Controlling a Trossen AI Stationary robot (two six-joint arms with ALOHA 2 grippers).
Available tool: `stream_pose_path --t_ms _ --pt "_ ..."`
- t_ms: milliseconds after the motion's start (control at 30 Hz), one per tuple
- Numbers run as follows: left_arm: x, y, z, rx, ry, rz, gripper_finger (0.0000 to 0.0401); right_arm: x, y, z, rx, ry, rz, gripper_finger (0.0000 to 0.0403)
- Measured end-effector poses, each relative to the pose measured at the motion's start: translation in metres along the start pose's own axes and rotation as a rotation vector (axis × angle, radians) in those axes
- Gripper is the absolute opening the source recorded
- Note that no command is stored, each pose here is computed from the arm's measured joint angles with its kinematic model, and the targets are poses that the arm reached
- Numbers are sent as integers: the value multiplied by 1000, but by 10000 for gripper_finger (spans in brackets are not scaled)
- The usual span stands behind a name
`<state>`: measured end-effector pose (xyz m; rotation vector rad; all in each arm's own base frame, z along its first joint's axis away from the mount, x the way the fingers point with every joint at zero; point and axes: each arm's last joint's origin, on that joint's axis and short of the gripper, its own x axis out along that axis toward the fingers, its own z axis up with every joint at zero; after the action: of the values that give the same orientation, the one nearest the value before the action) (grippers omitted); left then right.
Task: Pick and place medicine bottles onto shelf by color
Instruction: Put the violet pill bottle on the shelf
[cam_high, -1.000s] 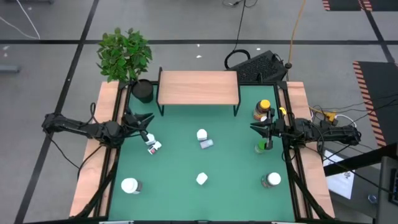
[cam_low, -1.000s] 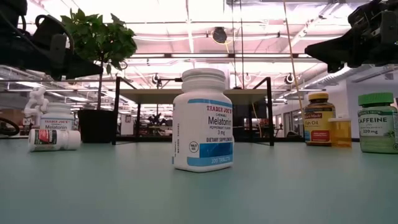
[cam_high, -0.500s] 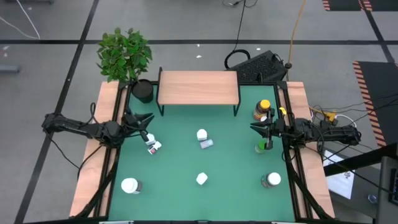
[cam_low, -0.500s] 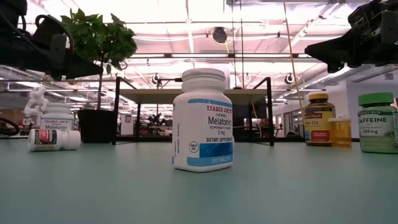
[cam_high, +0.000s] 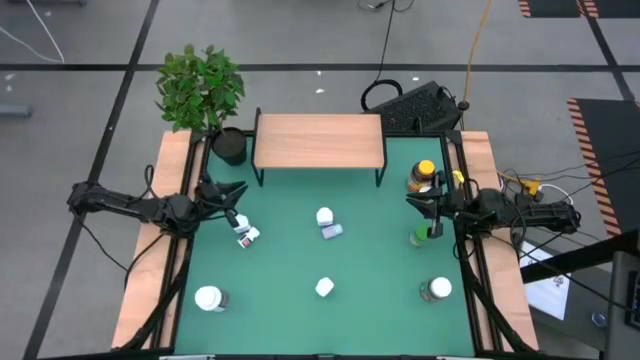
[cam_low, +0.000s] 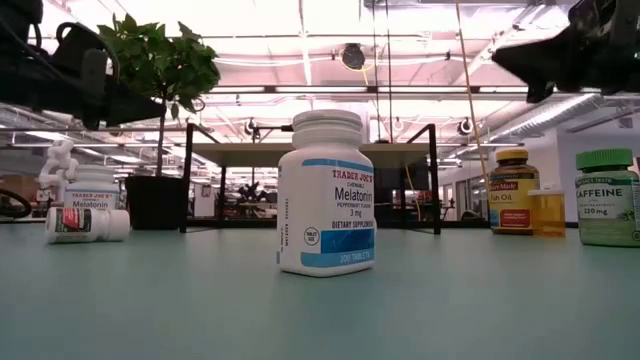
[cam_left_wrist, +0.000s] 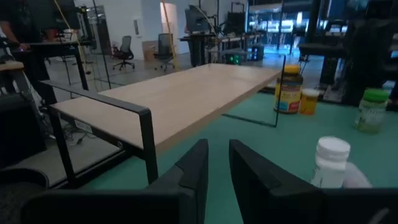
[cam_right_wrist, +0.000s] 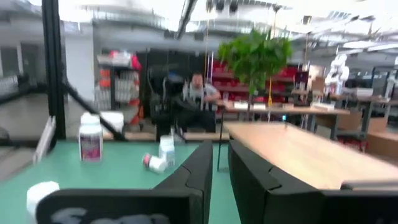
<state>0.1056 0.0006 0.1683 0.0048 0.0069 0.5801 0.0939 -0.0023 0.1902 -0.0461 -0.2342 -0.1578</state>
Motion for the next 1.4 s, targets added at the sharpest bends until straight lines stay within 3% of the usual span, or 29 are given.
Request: stream_pose_path --t_ms 200,367,533,667,833,1000,1233,1400 --pt "0 0 3 -60 -23 -1 67 -1 -1 13 66 -130 -7 47" --pt "0 0 5 -166 -42 -21 67 -2 -2 18 -64 -177 -46 47" --pt "0 0 8 -126 -62 -11 67 -2 -9 15 -84 -122 -285 47" --pt "0 1 8 -80 -62 9 67 -4 -15 14 -185 -55 -498 47" --pt "3 6 8 -21 -61 77 67 -7 -20 22 -311 -75 -618 47" --pt "7 15 11 15 -60 172 67 -12 -27 35 -322 -188 -732 47" --pt "10 19 34 39 -60 132 67 -5 -29 33 -256 -234 -647 48" --pt "16 12 50 78 97 85 67 3 -26 28 -182 -226 -536 48"
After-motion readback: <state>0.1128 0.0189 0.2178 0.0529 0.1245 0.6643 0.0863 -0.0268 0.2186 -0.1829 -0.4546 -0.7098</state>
